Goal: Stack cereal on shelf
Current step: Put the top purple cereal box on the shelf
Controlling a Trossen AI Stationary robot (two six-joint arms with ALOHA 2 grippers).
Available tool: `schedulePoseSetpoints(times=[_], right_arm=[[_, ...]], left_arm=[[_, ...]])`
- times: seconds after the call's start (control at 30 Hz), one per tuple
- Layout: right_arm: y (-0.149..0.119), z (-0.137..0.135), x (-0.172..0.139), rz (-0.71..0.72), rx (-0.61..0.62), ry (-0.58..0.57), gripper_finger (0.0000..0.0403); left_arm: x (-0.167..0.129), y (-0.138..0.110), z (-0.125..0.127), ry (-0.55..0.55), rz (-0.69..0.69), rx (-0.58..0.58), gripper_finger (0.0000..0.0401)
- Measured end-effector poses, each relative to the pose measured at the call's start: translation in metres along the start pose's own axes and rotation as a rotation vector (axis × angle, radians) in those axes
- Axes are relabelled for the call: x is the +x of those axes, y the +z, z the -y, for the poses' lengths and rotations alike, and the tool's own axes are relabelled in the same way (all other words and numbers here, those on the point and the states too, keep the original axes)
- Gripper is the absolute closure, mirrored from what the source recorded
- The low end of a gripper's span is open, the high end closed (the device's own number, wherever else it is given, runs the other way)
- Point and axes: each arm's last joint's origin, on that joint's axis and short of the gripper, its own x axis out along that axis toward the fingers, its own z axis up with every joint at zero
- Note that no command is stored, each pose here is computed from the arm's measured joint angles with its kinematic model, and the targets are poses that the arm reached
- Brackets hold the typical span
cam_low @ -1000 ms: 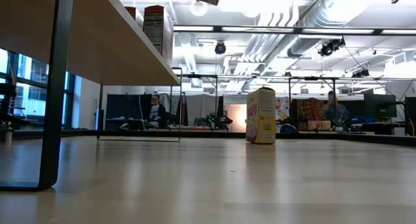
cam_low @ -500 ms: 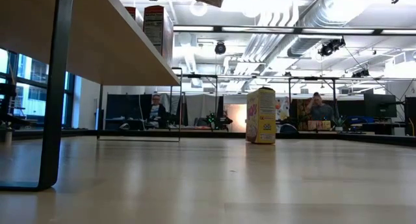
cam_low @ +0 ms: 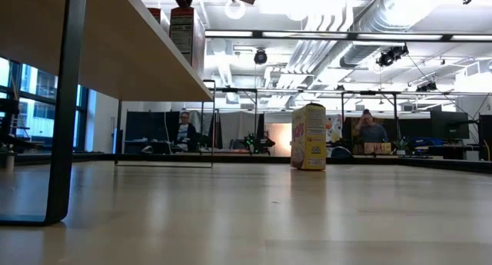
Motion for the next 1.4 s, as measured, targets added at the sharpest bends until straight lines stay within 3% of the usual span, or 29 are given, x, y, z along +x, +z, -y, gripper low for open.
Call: schedulePoseSetpoints(times=[0.33,0.53,0.87,1.17,1.27,1.4], right_arm=[[0.0,0.0,0.0,0.001,0.001,0.005,0.0274],[0.0,0.0,0.0,0.003,-0.013,0.0,0.0271],[-0.002,0.001,0.0,-0.022,-0.028,-0.007,0.0197],[0.006,0.015,-0.043,-0.064,-0.025,-0.053,0.0171],[0.004,0.017,-0.055,-0.075,-0.036,-0.125,0.0171],[-0.001,0.014,-0.062,-0.082,-0.071,-0.208,0.0171]], left_arm=[[0.006,-0.002,-0.002,-0.014,0.016,-0.004,0.016],[0.005,-0.001,-0.005,-0.004,0.016,-0.004,0.0204],[0.003,-0.003,-0.012,0.033,-0.039,0.001,0.0265],[-0.037,0.011,-0.011,0.062,-0.113,-0.062,0.0274],[-0.056,0.02,-0.001,0.067,-0.079,-0.064,0.0274],[-0.076,0.019,0.02,0.154,-0.028,-0.036,0.0274]])
